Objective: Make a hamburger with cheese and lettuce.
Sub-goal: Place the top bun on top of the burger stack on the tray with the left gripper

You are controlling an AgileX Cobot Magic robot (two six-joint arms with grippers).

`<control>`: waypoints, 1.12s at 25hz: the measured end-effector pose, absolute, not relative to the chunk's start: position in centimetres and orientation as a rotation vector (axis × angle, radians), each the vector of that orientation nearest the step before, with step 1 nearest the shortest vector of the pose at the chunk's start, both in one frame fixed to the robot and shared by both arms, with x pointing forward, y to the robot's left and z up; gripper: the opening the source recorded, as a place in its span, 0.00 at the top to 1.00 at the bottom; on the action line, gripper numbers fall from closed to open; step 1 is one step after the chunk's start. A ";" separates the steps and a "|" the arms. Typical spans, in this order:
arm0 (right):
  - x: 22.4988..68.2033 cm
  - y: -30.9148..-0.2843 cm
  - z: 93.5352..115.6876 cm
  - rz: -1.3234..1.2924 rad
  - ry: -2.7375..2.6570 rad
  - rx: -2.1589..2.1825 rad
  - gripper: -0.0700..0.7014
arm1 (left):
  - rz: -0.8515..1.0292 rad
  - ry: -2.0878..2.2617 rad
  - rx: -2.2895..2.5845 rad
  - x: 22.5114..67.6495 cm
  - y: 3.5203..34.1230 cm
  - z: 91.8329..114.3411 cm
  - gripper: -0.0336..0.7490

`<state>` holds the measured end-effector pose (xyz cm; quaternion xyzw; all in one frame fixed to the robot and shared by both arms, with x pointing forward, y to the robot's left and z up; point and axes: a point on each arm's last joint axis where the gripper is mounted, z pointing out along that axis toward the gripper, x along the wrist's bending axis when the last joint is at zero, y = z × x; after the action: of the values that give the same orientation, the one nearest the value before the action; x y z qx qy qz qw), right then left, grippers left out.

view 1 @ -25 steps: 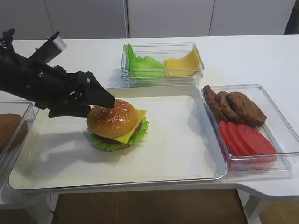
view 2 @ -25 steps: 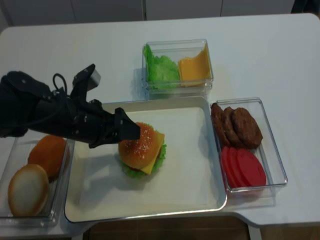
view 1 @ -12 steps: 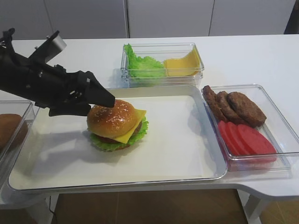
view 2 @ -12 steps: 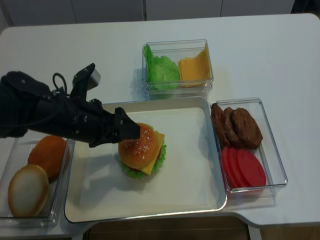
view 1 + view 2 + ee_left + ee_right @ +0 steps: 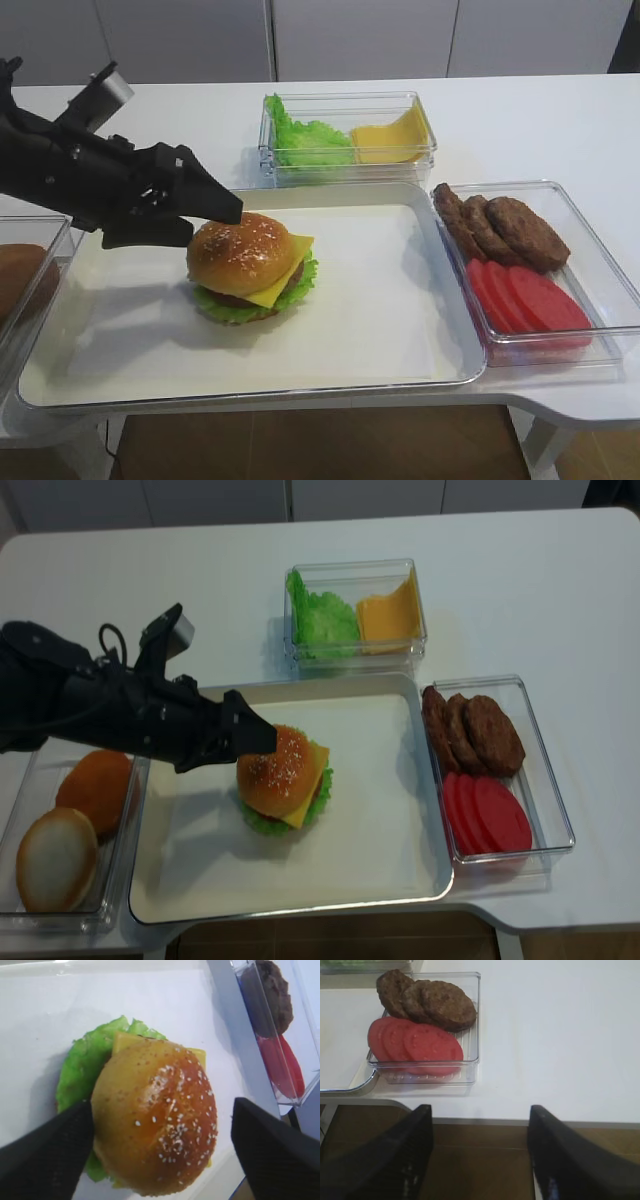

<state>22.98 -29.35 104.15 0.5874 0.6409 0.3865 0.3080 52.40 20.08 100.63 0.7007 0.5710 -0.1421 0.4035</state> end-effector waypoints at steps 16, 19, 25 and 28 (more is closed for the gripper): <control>23.0 -29.3 104.1 1.022 1.694 1.553 0.33 | -0.404 1.423 1.771 52.1 19.9 100.9 0.16; 23.0 -29.3 104.1 1.022 1.694 1.553 0.33 | -0.382 1.425 1.767 52.2 20.0 100.9 0.16; 23.0 -29.3 104.1 1.022 1.694 1.553 0.33 | -0.178 1.415 1.780 52.2 20.8 102.8 0.16; 23.0 -29.3 104.1 1.022 1.694 1.553 0.33 | -0.073 1.435 1.803 51.9 21.4 104.5 0.16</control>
<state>22.98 -29.35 104.15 0.5874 0.6409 0.3865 0.3080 51.88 21.40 104.53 0.7146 0.5689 -0.0290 0.4060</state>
